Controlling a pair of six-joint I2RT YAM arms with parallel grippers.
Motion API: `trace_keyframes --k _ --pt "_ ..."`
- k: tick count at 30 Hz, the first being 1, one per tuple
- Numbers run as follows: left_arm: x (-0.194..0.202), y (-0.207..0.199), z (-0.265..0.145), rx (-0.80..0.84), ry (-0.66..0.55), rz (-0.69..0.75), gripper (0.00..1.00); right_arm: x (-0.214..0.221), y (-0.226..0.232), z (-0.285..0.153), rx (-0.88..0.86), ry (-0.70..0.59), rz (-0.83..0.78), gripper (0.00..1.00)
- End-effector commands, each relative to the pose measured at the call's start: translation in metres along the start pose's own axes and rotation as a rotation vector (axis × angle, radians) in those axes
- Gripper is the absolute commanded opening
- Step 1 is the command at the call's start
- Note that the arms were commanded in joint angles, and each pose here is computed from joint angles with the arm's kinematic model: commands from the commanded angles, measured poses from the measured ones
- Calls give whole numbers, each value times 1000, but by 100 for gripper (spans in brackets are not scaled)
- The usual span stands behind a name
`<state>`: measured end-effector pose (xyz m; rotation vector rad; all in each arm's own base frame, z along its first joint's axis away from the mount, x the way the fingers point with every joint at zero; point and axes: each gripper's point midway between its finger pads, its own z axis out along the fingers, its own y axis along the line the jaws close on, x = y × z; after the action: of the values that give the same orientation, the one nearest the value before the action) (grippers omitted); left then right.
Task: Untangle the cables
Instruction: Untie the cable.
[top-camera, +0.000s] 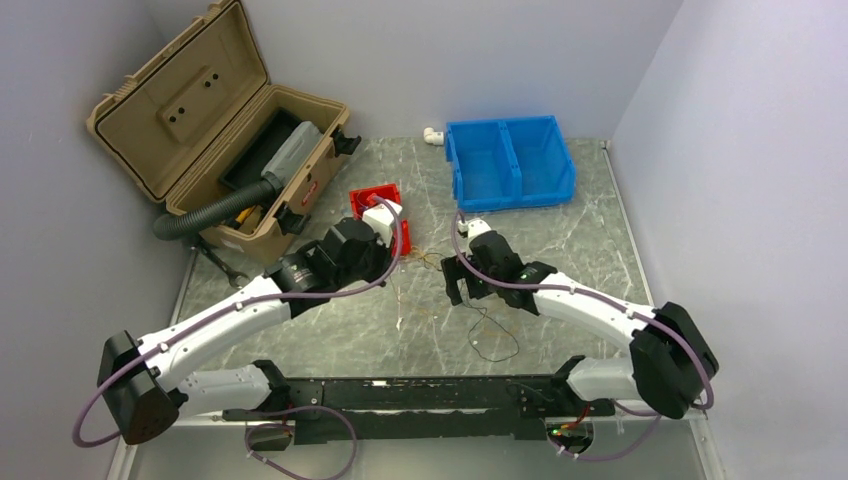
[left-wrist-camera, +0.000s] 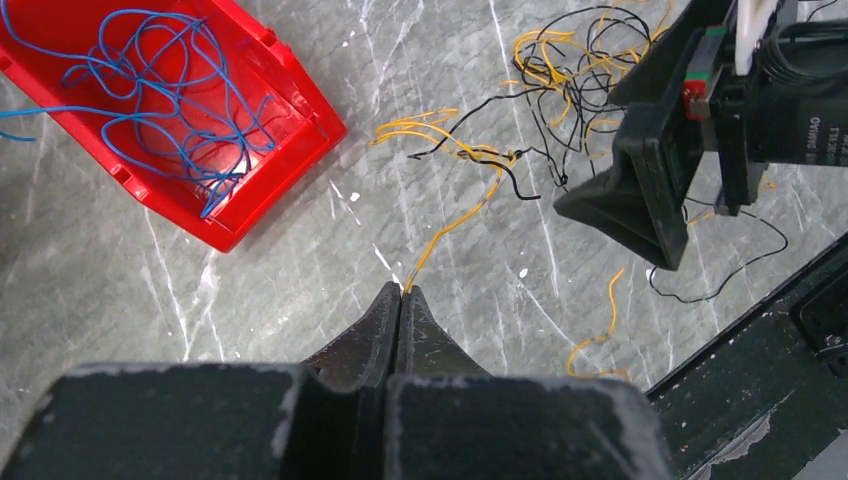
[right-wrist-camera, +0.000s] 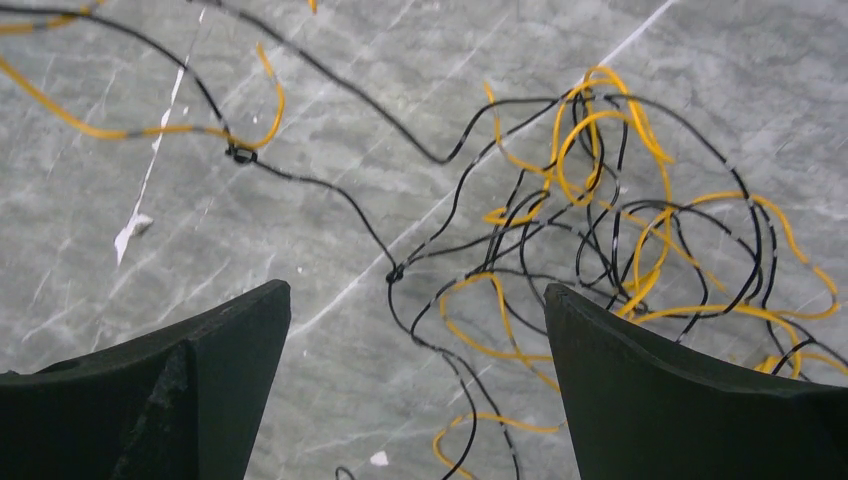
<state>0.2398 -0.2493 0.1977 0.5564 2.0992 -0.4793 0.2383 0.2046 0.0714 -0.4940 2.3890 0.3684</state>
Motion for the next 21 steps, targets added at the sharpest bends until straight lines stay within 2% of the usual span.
trace_keyframes --k 1,7,9,11,13,14,16,17,21 --pt "-7 0 -8 22 -33 -8 0 -51 5 9 7 -166 -10 100" --pt "-14 -1 -13 31 -64 -19 0 -47 4 38 31 -141 4 96" --pt "-18 2 -16 22 -73 -24 0 -44 -3 43 78 -141 39 90" --pt "-20 6 -20 9 -81 -32 0 -40 -20 42 171 -149 91 72" --pt "-22 10 -25 0 -91 -40 0 -40 -39 35 268 -186 147 45" --pt "-23 13 -28 -9 -100 -47 0 -38 -49 30 307 -202 187 29" --pt "-26 22 -35 -33 -125 -70 0 -37 -70 17 360 -238 290 7" --pt "-28 29 -39 -53 -139 -87 0 -32 -81 12 381 -244 345 1" --pt "-37 56 -59 -135 -212 -173 0 -25 -126 -17 464 -316 545 0"
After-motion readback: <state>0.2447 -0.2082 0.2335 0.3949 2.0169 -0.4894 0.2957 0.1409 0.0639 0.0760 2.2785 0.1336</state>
